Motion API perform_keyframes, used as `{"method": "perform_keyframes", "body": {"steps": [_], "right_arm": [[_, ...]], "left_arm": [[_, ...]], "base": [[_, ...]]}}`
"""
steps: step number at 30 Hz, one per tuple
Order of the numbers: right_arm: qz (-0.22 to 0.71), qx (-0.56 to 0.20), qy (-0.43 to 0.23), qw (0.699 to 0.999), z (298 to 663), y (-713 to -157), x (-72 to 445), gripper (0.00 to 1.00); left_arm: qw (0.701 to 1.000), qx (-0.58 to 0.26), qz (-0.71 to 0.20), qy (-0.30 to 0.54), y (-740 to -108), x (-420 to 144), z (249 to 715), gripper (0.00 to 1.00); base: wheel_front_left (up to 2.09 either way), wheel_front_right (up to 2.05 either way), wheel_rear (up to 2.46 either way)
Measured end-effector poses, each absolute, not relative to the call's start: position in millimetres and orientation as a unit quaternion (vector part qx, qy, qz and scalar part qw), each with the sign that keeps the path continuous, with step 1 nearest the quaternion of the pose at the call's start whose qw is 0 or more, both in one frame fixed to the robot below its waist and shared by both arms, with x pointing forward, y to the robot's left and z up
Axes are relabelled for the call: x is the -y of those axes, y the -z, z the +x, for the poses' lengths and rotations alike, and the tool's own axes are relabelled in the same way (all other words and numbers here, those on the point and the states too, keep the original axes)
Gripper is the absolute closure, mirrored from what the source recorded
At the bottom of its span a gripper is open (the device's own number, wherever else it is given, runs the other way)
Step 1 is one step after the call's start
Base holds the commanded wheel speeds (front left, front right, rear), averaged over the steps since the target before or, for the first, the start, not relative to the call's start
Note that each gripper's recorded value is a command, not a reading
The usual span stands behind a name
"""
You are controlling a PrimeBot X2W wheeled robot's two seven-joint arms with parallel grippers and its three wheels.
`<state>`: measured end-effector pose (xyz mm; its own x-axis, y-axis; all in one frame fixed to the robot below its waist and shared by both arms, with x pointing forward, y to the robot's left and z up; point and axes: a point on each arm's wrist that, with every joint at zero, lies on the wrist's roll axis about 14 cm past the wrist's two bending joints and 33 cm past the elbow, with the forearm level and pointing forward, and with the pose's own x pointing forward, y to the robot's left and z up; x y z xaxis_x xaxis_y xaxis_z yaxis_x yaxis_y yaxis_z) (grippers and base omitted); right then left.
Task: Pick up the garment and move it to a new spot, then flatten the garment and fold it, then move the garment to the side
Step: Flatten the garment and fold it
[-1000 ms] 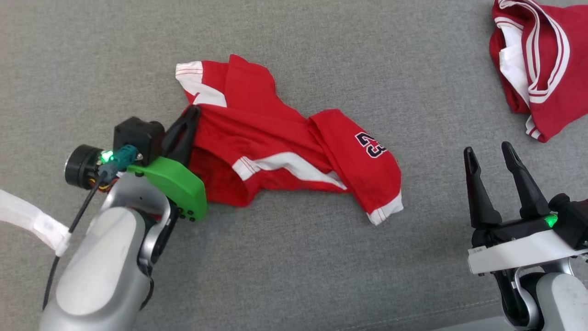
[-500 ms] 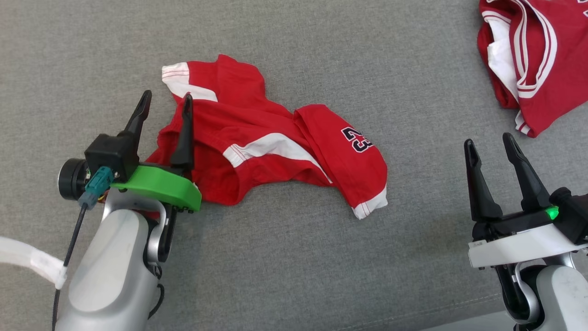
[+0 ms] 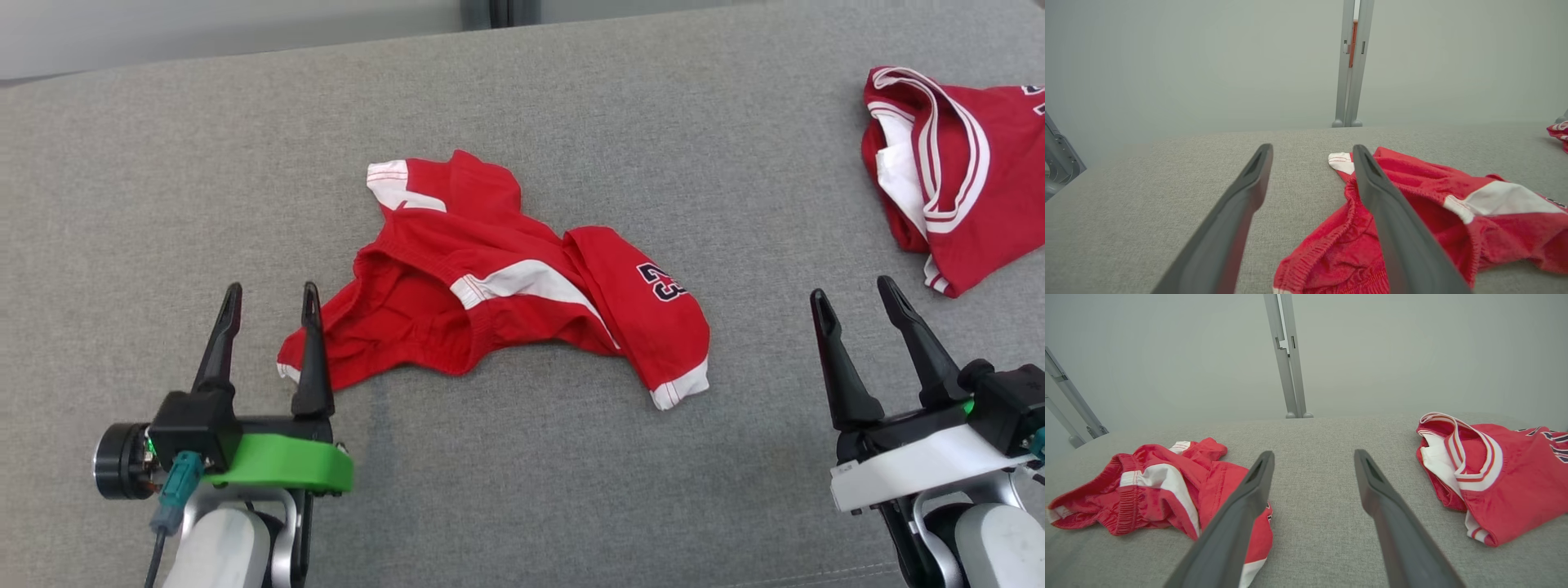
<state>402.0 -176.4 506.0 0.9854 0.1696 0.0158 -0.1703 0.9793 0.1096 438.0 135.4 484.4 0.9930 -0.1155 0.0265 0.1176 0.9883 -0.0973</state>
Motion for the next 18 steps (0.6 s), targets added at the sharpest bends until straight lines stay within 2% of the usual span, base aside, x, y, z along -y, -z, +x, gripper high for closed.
{"method": "perform_keyframes", "body": {"steps": [13,18], "right_arm": [[0.050,0.010,-0.095,0.994,399,-517,172,0.00],[0.037,-0.042,-0.142,0.988,395,-491,149,0.00]], "left_arm": [[0.998,0.016,-0.044,0.052,-492,-141,415,0.00],[0.997,0.014,-0.042,0.063,-489,-135,418,0.00]], "base": [[0.00,0.00,0.00],[0.00,0.00,0.00]]}}
